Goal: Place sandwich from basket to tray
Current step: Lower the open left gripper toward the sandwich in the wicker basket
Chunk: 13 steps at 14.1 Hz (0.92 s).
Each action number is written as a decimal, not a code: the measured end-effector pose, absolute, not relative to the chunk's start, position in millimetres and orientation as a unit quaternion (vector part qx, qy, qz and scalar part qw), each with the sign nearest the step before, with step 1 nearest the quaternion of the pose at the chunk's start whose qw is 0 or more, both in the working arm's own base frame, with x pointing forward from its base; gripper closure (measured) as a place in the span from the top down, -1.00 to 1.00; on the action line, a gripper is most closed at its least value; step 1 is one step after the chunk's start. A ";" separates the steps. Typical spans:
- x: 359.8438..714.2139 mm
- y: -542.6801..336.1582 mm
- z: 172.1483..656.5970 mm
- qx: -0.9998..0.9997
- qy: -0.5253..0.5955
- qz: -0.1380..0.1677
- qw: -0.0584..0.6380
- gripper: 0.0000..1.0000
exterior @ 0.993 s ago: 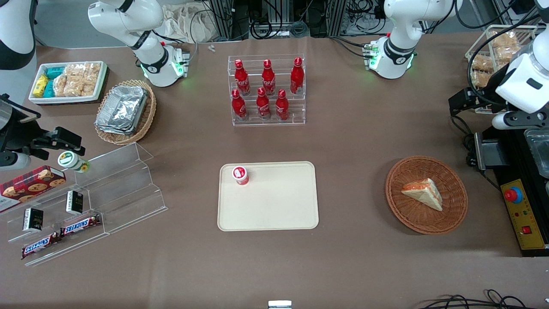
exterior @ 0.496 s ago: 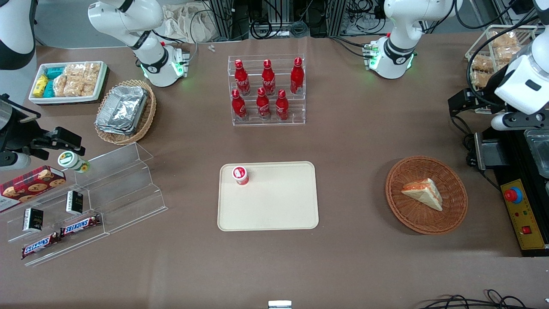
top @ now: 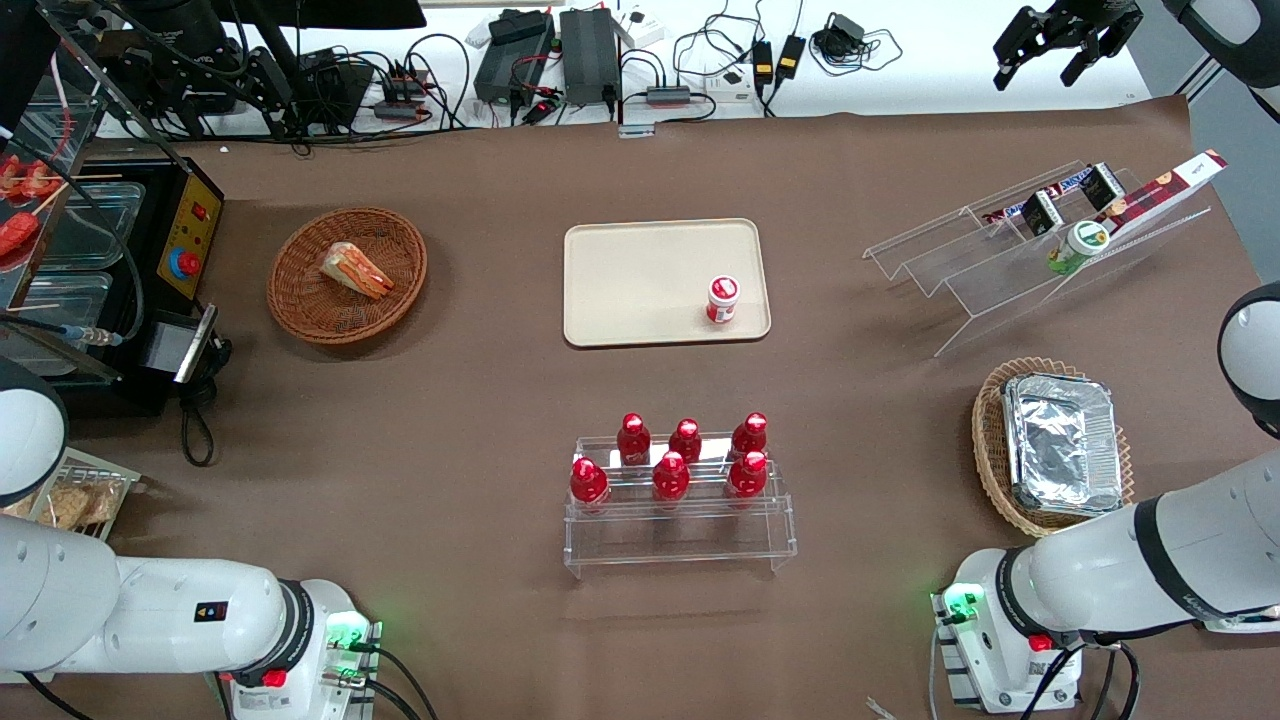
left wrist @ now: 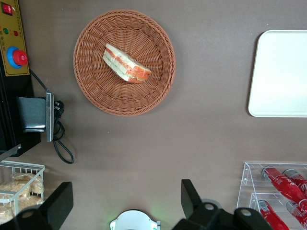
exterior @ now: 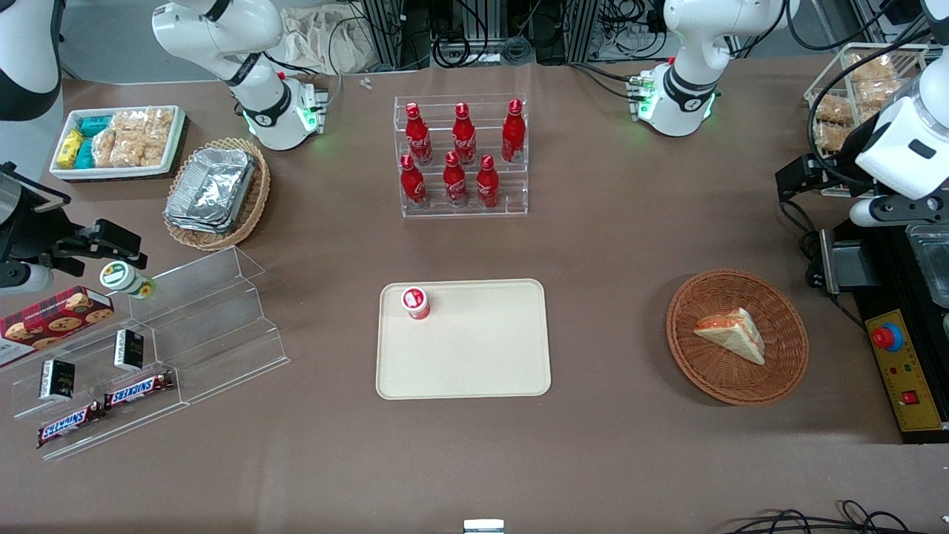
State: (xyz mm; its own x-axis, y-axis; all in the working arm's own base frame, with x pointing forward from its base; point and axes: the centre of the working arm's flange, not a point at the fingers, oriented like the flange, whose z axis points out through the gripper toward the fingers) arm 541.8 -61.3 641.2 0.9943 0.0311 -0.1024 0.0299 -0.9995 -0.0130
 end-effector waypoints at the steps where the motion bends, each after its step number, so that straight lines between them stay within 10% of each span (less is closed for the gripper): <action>1: 541.8 -61.2 640.8 -0.999 -0.015 0.052 0.006 1.00; 13: 544.7 -55.3 640.5 -0.998 -0.018 0.042 0.035 1.00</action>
State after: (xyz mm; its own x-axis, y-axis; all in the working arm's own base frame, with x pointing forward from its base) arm 544.7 -55.3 640.5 0.9959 0.0386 -0.0820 0.0329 -0.9970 -0.0704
